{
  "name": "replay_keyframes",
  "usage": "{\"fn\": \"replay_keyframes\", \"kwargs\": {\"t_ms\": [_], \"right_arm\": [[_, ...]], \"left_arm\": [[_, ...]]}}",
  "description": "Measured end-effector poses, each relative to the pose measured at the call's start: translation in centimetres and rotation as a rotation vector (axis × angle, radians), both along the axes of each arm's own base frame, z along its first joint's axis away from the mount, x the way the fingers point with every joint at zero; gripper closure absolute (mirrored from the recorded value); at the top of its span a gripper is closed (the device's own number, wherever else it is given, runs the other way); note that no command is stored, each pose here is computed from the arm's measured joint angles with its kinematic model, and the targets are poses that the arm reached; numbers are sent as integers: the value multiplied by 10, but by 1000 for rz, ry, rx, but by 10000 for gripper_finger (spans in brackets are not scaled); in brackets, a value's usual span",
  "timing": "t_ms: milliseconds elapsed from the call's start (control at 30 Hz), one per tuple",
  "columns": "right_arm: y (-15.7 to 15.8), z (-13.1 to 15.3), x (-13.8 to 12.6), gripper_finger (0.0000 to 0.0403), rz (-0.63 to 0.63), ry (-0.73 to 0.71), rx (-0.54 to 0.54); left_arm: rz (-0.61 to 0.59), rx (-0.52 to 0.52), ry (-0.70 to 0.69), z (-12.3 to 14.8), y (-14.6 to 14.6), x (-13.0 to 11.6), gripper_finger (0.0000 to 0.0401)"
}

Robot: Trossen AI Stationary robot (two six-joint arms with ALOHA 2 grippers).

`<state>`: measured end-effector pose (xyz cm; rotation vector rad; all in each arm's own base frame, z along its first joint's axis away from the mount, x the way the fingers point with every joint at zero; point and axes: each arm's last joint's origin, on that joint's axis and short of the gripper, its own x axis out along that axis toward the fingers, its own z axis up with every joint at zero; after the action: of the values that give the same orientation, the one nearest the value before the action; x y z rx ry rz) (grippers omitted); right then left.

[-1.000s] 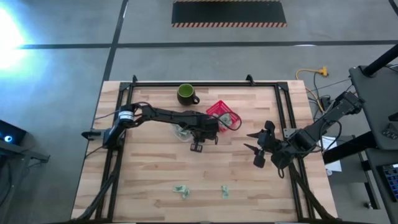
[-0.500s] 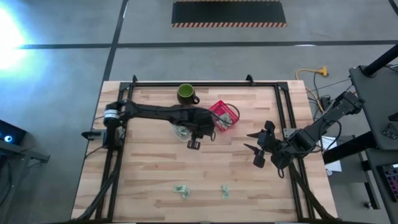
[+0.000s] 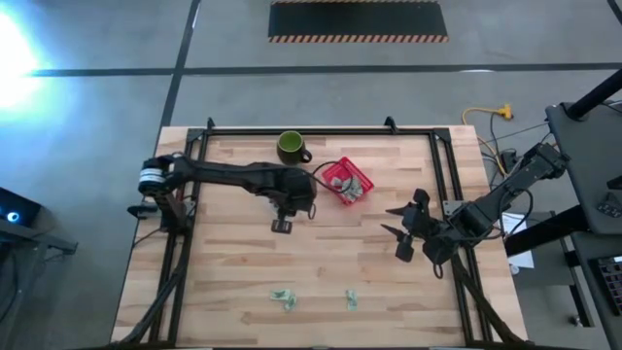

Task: Pick and place items into bin
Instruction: Put the stevia packet into the transparent bin

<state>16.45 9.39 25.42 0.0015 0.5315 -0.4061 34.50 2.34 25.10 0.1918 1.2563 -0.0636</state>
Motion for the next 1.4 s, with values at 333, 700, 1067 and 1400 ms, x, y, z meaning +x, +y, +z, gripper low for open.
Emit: {"fn": "replay_keyframes", "kwargs": {"t_ms": [333,700,1067,1400], "right_arm": [[0,0,0,218,-11,-11,-7],[1,-4,1,218,-12,-29,10],[5,-18,5,218,72,-43,64],[36,-13,35,218,515,-178,16]], "left_arm": [[53,19,88,-28,15,-15,383],[128,-8,100,-22,14,-19,277],[70,65,68,13,-51,-61,270],[-180,-43,-284,-1,-130,-109,270]]}}
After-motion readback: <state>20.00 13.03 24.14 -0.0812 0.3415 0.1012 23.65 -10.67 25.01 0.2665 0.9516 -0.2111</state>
